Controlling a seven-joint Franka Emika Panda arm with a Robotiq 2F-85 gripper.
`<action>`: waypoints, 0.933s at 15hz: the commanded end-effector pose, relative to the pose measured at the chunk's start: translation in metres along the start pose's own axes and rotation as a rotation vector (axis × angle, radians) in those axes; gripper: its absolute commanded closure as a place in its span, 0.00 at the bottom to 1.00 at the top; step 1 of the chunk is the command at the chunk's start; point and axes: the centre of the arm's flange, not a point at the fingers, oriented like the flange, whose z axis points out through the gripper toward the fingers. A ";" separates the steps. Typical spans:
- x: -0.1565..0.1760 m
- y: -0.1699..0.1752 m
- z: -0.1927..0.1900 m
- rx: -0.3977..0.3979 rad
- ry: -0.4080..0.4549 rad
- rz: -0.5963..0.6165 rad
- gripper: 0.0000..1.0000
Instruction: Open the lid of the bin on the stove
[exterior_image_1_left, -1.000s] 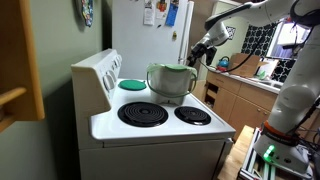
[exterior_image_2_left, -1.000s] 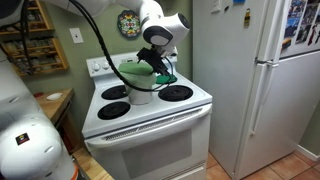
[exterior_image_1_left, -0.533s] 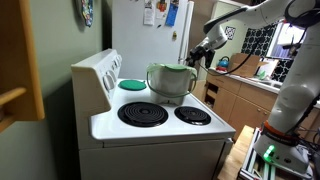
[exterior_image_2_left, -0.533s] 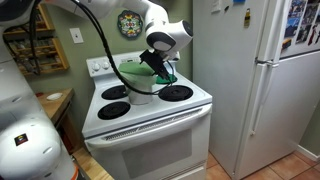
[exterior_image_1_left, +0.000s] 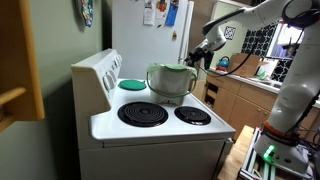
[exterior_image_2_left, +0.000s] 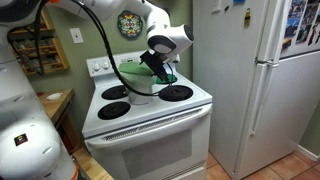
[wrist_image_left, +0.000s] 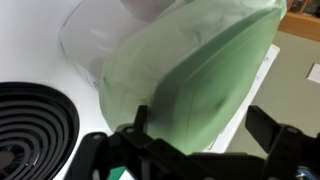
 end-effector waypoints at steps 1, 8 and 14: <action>0.002 0.000 -0.003 0.050 0.006 0.010 0.00; 0.004 -0.007 -0.015 0.054 0.009 -0.002 0.00; 0.007 -0.003 -0.009 0.033 -0.002 0.063 0.00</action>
